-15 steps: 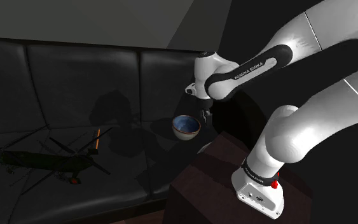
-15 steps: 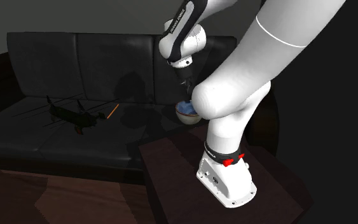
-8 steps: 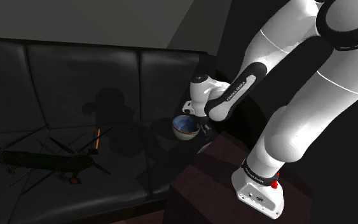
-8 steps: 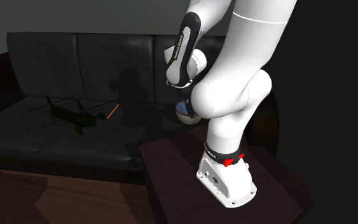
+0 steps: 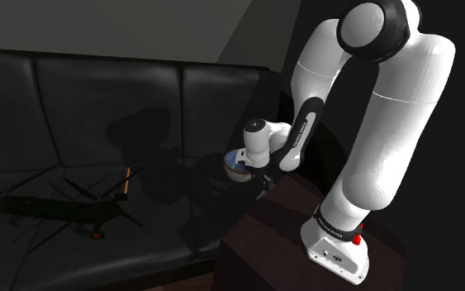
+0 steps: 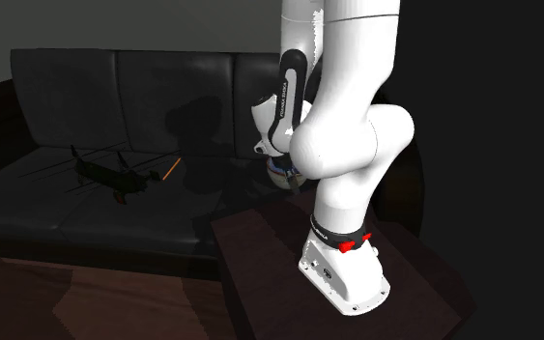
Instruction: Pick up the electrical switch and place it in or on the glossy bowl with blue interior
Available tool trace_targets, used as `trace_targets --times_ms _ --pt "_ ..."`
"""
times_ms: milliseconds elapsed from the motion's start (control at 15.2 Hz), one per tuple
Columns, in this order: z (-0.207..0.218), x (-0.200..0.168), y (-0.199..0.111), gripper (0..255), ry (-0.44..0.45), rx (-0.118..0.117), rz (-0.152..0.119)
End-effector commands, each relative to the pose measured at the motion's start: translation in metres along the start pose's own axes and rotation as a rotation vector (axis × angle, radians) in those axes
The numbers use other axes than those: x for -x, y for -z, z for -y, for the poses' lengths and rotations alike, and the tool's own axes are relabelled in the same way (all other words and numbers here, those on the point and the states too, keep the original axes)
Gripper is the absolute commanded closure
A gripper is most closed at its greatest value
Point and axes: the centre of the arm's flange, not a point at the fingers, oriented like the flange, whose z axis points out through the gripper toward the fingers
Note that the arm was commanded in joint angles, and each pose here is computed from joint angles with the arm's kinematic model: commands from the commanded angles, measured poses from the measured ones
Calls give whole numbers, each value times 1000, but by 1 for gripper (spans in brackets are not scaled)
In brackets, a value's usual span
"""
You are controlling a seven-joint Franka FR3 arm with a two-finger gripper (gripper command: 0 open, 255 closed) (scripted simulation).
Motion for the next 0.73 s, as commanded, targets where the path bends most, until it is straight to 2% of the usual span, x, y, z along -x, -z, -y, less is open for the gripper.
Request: trace_targets --times_ms 0,198,660 --pt "3 1 -13 0 5 -8 4" --pt "3 1 -26 0 5 -8 4" --pt "3 1 -26 0 5 -8 4"
